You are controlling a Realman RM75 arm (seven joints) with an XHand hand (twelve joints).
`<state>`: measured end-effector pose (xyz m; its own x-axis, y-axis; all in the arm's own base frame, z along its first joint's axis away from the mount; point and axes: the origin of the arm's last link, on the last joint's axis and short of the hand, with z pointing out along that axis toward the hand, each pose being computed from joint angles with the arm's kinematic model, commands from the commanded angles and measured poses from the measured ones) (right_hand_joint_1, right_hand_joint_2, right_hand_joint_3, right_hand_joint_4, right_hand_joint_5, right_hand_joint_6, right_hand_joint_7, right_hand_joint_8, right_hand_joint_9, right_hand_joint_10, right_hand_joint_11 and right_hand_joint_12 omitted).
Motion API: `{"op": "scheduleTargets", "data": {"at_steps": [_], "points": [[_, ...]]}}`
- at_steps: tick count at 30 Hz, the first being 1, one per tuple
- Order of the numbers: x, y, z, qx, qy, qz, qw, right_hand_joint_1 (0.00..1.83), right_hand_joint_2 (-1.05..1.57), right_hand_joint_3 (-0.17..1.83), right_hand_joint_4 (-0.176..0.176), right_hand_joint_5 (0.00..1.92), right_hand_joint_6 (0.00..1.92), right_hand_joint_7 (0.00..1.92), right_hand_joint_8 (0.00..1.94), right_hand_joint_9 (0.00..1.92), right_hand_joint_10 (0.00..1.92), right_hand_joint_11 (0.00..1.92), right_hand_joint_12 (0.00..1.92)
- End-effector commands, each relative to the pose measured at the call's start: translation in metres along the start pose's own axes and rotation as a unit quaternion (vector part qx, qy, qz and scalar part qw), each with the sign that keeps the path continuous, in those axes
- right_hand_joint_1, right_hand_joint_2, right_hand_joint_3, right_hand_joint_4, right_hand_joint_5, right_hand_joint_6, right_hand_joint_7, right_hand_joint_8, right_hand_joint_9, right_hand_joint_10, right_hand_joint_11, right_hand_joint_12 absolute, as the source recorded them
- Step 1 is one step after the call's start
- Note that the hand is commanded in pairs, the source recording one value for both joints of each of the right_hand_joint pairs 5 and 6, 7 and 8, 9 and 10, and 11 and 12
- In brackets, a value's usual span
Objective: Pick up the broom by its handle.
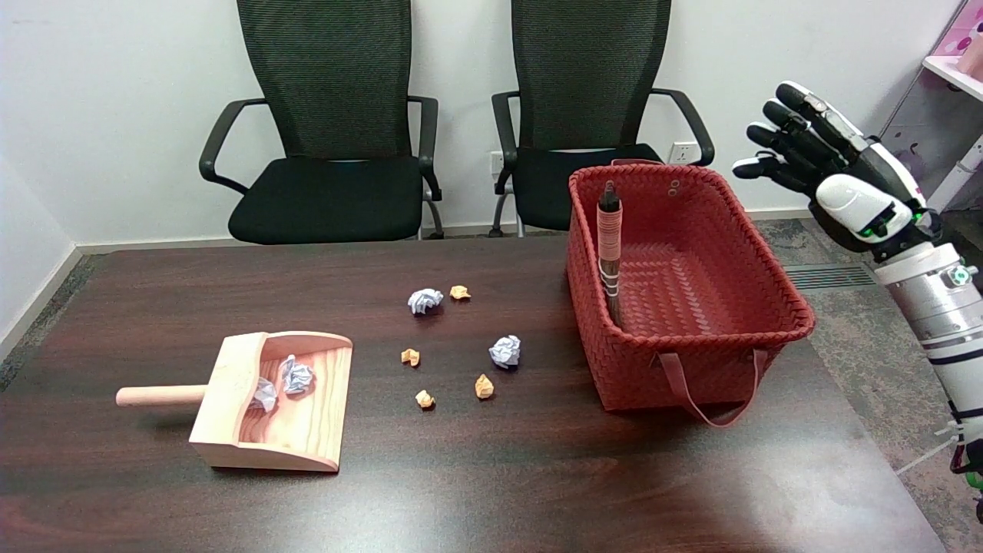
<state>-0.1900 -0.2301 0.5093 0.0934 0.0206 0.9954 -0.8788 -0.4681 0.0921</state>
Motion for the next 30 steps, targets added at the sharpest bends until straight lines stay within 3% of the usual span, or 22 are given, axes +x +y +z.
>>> {"op": "scheduleTargets", "data": {"at_steps": [1,11,15,30], "points": [[-0.002,-0.007,0.011,0.022,0.001,0.042,0.999,0.82,0.23,0.68,-0.176,0.24,0.24,0.24,0.24,0.36,0.36,0.69,0.69],[-0.020,0.003,0.013,-0.014,-0.033,0.046,0.998,0.83,0.17,0.73,-0.173,0.23,0.23,0.23,0.23,0.36,0.36,0.68,0.68],[-0.032,0.010,0.016,-0.037,-0.050,0.038,0.997,0.83,0.07,0.77,-0.120,0.26,0.26,0.26,0.26,0.34,0.34,0.64,0.64],[-0.046,0.050,0.028,-0.103,-0.018,-0.042,0.994,0.84,-0.11,0.76,-0.052,0.21,0.21,0.21,0.21,0.29,0.29,0.43,0.43]]}}
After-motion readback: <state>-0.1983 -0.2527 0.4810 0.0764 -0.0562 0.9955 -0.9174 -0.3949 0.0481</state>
